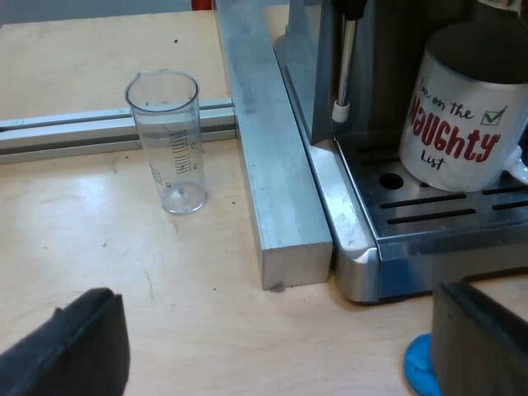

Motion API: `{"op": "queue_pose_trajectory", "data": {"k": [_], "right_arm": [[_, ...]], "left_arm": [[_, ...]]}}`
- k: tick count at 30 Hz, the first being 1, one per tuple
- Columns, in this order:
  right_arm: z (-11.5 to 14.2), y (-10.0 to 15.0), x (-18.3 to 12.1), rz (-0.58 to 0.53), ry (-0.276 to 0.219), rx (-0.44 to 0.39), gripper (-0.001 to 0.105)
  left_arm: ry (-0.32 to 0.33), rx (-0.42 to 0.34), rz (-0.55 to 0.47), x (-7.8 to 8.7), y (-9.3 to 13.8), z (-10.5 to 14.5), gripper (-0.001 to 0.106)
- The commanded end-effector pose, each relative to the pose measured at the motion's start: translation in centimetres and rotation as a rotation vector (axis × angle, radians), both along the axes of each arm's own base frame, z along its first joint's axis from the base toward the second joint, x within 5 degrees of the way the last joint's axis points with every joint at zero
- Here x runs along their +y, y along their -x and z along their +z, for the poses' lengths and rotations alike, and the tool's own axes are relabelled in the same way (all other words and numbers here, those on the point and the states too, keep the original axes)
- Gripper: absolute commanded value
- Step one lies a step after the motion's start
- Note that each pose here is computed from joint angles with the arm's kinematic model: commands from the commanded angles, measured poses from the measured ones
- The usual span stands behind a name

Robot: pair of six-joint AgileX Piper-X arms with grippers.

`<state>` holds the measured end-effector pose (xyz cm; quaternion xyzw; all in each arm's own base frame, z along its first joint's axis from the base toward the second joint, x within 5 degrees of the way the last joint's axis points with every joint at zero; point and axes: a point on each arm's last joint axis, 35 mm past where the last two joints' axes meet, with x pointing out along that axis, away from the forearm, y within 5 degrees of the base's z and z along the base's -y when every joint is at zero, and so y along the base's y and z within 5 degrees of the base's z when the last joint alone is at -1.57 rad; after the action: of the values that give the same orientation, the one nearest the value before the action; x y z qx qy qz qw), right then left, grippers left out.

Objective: Remove mug from coffee machine

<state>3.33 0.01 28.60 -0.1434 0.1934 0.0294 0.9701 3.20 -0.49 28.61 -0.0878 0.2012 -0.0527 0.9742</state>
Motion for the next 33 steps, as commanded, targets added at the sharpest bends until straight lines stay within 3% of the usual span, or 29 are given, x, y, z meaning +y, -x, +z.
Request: {"op": "queue_pose_trajectory", "data": {"k": [1, 5, 10, 13, 14, 16, 23, 25, 29, 33], "right_arm": [[0.3, -0.1, 0.0, 0.005, 0.011, -0.010, 0.078], [0.5, -0.1, 0.1, 0.035, 0.001, -0.014, 0.078], [2.2, 0.6, 0.3, 0.093, -0.006, -0.067, 0.078], [3.2, 0.3, 0.5, 0.152, -0.013, -0.056, 0.078], [3.9, 0.0, 0.8, 0.230, -0.025, -0.045, 0.078], [4.6, -0.3, 1.1, 0.298, -0.005, -0.038, 0.078], [6.0, -1.7, 2.0, 0.456, 0.024, 0.007, 0.078], [6.1, -2.4, 2.8, 0.559, 0.028, 0.036, 0.078], [6.0, -3.3, 3.7, 0.660, 0.029, 0.063, 0.078], [6.3, -4.4, 4.7, 0.723, 0.040, 0.033, 0.078]], "left_arm": [[0.002, 0.000, -0.011, 0.0, -0.2, 0.1, 0.076], [0.003, -0.002, -0.015, 0.0, -0.1, 0.3, 0.076], [0.013, -0.063, -0.034, -0.1, 1.0, 2.5, 0.076], [0.013, -0.082, -0.044, -0.2, 1.3, 3.1, 0.076], [0.018, -0.120, -0.102, -0.3, 2.0, 4.3, 0.076], [0.021, -0.134, -0.136, -0.3, 2.2, 4.7, 0.076], [0.023, -0.138, -0.342, -0.9, 1.4, 5.0, 0.076], [0.025, -0.163, -0.401, -1.1, 1.0, 5.0, 0.076], [0.021, -0.196, -0.440, -1.4, 0.3, 4.5, 0.076], [0.046, -0.220, -0.521, -1.9, -0.6, 3.4, 0.076]]}}
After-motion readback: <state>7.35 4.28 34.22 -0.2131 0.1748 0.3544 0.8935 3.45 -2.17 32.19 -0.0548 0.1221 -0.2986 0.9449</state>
